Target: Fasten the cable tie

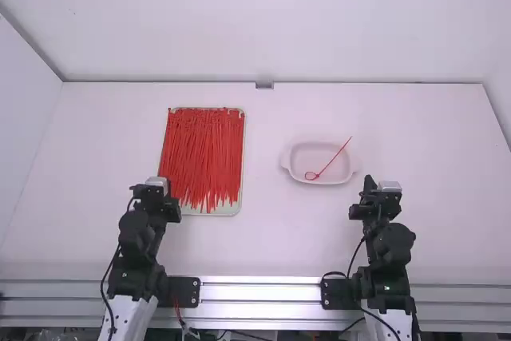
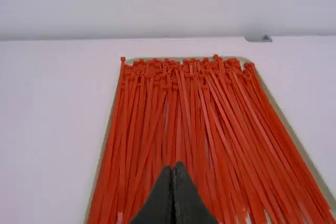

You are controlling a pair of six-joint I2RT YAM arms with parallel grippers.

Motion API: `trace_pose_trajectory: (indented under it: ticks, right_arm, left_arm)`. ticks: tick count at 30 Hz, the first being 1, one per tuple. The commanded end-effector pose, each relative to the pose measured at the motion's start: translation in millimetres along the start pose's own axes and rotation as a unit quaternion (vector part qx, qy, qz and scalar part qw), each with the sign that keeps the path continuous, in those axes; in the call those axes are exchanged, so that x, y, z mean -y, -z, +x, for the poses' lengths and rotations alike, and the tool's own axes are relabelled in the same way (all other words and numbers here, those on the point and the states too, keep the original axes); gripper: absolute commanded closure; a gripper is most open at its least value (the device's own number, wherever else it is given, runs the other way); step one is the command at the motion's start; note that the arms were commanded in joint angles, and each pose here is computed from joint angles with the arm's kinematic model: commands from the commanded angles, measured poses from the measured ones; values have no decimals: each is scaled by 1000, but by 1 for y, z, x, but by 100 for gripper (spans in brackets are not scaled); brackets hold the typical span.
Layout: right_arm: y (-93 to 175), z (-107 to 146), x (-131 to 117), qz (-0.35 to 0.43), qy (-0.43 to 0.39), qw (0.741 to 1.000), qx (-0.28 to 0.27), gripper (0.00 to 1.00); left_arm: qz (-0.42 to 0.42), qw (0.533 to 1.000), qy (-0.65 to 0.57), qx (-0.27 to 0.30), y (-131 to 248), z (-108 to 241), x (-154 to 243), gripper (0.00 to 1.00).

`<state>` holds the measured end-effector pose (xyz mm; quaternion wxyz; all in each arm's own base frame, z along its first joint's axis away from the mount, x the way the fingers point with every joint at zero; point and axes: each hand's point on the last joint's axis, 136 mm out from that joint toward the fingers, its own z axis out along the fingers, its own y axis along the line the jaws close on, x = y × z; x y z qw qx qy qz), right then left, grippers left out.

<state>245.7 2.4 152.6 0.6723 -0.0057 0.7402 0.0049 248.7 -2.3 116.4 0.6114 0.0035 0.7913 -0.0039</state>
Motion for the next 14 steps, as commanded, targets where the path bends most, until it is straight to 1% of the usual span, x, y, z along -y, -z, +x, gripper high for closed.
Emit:
trace_pose_trajectory:
  ticks: [1,9,14]
  right_arm:
    - [0,5,0,-1,-1,1000,-4,100]
    - [0,5,0,-1,-1,1000,-4,100]
    - [0,5,0,-1,-1,1000,-4,100]
  left_arm:
    - [-5,1000,0,11,1,-2,-2,100]
    - [-5,998,0,58,8,-22,-2,100]
    - [-5,997,0,75,11,-30,-2,100]
